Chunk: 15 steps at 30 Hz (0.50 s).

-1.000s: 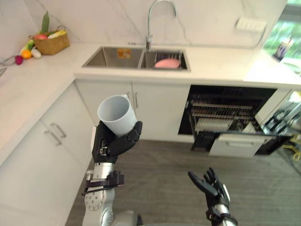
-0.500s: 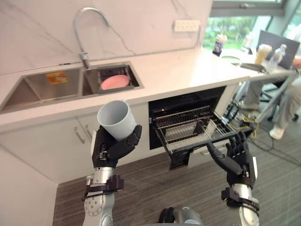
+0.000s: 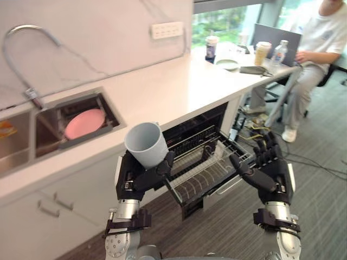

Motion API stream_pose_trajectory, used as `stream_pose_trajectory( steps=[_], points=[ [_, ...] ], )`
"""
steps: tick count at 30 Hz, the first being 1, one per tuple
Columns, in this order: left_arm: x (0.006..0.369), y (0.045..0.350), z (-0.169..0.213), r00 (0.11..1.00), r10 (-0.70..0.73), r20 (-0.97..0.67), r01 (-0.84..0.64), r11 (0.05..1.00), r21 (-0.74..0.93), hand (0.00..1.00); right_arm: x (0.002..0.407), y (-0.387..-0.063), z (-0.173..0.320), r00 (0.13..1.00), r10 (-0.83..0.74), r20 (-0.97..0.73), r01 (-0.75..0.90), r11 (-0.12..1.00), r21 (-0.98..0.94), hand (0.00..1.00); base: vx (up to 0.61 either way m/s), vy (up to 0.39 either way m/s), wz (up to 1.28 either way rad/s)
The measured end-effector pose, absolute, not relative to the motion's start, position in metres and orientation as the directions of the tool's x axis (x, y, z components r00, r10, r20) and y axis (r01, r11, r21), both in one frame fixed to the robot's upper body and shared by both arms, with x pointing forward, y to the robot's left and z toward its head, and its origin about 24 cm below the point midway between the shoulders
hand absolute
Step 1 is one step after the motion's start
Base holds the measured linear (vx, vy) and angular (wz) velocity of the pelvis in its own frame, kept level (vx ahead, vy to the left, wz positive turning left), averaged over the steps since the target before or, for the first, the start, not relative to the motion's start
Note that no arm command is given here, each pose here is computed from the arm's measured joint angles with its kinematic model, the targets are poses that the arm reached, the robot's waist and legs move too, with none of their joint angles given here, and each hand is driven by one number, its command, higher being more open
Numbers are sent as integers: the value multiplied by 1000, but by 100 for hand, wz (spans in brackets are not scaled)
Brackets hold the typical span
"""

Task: Walk over to the sink, pick up the cup, carry it to the dishwasher, place the cup inside the dishwasher, then close the dishwasher door

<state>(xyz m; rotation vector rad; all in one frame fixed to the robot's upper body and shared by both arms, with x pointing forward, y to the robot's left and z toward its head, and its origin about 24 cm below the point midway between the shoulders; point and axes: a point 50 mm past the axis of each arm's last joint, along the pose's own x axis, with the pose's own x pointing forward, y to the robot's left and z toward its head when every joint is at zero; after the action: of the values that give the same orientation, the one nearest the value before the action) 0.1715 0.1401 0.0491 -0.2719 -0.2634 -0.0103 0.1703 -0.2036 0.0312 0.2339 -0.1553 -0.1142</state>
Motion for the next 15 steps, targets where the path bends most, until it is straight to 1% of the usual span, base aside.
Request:
stream_pose_trajectory(
  steps=[3, 7, 9, 11, 15],
  points=[
    [178, 137, 54, 958, 2, 286, 62, 975, -212, 0, 171, -203, 34, 981, -119, 151, 80, 966, 247, 100, 268, 178, -12],
    [182, 134, 57, 952, -2, 305, 66, 978, -199, 0, 171, -204, 35, 983, -91, 157, 43, 957, 287, 100, 160, 114, 13],
    [184, 137, 56, 953, 16, 302, 46, 979, -197, 0, 169, -200, 35, 985, -49, 163, 0, 957, 288, 100, 90, 32, 9],
    [189, 142, 52, 956, 29, 290, 15, 989, -147, 0, 172, -195, 46, 973, -14, 228, -60, 946, 317, 100, 111, -52, 21],
    [189, 140, 47, 963, 18, 269, 1, 997, -71, 0, 178, -195, 57, 957, 15, 290, -116, 936, 332, 100, 30, -56, 1]
  ],
)
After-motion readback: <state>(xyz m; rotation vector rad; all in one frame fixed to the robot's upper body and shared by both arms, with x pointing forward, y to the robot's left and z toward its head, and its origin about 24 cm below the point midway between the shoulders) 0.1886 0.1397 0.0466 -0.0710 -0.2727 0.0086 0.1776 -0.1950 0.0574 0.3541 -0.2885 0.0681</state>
